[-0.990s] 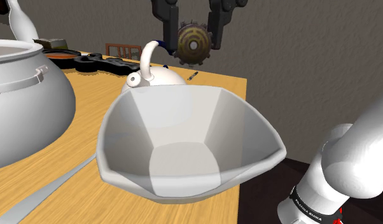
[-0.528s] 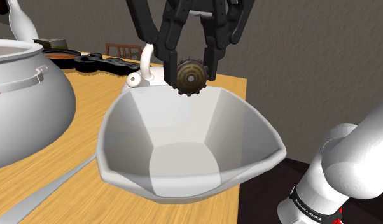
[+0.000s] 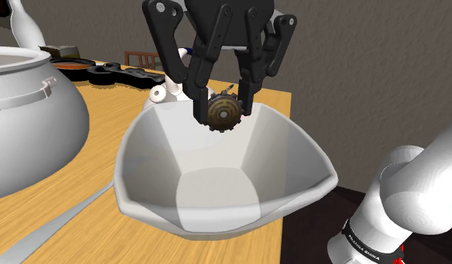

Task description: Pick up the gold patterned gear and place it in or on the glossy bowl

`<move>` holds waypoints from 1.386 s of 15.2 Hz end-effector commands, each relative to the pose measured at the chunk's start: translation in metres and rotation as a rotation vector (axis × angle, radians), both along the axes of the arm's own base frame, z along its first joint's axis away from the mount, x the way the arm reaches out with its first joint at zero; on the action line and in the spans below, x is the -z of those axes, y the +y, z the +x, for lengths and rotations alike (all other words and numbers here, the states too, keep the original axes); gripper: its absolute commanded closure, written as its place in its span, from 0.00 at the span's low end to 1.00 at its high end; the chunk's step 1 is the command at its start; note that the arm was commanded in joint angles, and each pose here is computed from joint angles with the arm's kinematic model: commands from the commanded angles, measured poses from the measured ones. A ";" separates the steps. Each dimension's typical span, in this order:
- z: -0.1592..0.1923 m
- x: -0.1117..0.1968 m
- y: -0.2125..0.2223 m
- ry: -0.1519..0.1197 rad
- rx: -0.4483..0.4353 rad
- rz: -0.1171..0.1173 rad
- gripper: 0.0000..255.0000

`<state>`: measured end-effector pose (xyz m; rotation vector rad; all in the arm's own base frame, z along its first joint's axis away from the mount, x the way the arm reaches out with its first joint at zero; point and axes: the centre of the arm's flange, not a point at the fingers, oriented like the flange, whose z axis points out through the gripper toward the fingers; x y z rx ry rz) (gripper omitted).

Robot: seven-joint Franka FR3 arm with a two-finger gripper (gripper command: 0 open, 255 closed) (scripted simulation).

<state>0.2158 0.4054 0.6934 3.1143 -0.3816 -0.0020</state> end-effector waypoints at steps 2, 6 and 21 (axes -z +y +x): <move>0.000 0.000 0.000 0.000 0.000 0.000 1.00; 0.000 0.000 0.000 0.000 0.000 0.000 0.00; 0.000 -0.050 0.000 0.000 0.000 0.000 0.00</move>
